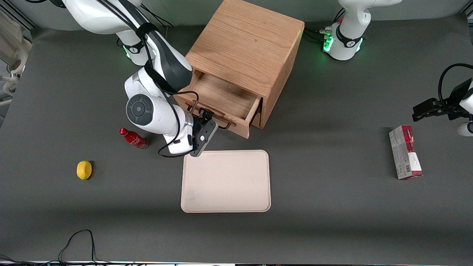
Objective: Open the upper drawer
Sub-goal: 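Pull the upper drawer outward from the cabinet with the right gripper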
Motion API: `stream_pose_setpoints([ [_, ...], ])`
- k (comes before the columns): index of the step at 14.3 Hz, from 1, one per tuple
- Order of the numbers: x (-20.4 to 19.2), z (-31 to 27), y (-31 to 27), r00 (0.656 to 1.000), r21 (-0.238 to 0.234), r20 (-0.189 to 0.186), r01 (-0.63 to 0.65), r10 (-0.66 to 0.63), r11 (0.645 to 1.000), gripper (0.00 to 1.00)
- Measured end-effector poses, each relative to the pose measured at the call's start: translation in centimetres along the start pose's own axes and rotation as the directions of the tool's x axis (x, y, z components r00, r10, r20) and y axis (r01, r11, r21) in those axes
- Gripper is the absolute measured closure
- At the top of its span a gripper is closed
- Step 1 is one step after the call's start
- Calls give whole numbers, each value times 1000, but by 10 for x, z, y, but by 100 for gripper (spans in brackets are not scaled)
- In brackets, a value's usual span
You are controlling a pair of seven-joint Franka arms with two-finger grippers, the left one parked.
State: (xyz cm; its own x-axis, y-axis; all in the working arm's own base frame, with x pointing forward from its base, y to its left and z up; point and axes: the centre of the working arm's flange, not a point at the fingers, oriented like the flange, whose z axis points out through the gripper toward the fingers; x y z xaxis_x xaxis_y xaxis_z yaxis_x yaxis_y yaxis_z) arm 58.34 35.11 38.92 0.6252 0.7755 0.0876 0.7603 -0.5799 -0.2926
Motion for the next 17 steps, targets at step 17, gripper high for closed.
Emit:
stream_pose_setpoints([
  [17, -4, -11, 42, 999, -19, -50, -21, 20, 1000, 0],
])
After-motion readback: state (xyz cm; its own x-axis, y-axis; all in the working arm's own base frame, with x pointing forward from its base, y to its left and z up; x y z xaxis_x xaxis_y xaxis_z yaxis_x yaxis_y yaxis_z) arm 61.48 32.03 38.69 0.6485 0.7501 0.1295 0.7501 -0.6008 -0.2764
